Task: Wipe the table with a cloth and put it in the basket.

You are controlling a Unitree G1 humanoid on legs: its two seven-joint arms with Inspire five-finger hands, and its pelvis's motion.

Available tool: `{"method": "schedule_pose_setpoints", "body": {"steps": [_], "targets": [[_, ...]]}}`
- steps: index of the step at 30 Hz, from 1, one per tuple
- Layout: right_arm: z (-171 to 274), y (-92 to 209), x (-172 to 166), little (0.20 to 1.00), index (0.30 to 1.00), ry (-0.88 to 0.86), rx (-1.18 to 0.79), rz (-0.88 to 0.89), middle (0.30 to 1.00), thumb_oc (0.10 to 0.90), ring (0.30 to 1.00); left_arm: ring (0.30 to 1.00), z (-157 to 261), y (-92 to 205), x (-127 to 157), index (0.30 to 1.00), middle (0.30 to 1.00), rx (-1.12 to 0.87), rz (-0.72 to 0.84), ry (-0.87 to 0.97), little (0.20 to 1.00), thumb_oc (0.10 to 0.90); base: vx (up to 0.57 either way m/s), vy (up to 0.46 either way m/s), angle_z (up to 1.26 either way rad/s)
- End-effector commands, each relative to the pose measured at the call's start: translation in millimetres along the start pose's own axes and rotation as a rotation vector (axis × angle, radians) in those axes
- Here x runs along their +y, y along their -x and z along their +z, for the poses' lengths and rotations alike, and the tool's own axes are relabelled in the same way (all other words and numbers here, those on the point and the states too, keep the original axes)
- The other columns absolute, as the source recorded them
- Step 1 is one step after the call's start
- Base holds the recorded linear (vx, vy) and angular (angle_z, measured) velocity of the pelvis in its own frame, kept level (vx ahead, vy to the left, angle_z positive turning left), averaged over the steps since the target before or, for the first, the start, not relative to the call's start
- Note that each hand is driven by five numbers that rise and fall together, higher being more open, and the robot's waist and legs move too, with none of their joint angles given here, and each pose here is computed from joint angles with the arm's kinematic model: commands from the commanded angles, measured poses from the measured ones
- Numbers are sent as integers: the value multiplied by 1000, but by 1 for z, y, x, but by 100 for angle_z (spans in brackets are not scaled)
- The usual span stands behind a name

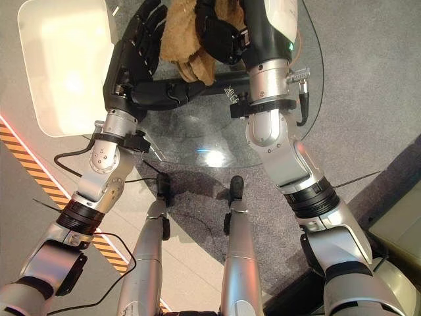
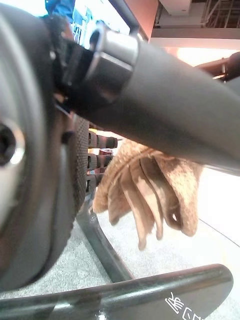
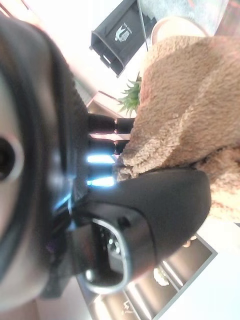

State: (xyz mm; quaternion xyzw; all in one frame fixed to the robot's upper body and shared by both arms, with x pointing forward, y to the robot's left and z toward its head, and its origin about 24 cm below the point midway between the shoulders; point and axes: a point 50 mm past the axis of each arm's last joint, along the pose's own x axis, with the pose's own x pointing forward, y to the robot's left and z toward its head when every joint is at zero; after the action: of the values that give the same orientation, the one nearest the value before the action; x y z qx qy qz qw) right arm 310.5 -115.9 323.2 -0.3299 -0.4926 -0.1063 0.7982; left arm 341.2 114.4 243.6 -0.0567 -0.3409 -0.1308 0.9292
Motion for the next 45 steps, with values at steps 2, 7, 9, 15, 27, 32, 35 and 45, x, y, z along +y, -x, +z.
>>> {"method": "schedule_pose_setpoints", "body": {"steps": [2,7,9,15,27,32,35,45], "targets": [[113,-31,-50,200,300,-217,-534,-227,300,100,300,900,57,-34,-28,900,900,-271,-97,17,900,800,4,7,-6],[117,-32,-46,200,300,-245,-536,-198,300,100,300,900,58,-39,-30,900,900,-276,-93,11,900,800,7,2,-2],[118,-32,-45,200,300,-264,-538,-180,300,100,300,900,59,-41,-31,900,900,-280,-92,4,900,800,0,0,0],[120,-31,-41,200,300,-303,-539,-141,300,100,300,900,64,-45,-33,900,900,-299,-89,1,900,800,0,0,0],[123,-27,-35,200,300,-339,-543,-109,300,100,300,573,63,-46,-37,573,573,-306,-66,-8,518,418,0,0,0],[123,-27,-36,200,300,-343,-548,-112,300,100,300,300,62,-48,-35,300,300,-310,-62,-22,200,100,0,0,0],[124,-27,-35,200,300,-343,-550,-113,300,100,300,300,62,-48,-35,300,300,-307,-62,-21,200,100,0,0,0],[124,-27,-36,200,300,-343,-554,-122,300,100,300,300,59,-48,-31,300,300,-301,-49,-57,200,100,0,0,0]]}}
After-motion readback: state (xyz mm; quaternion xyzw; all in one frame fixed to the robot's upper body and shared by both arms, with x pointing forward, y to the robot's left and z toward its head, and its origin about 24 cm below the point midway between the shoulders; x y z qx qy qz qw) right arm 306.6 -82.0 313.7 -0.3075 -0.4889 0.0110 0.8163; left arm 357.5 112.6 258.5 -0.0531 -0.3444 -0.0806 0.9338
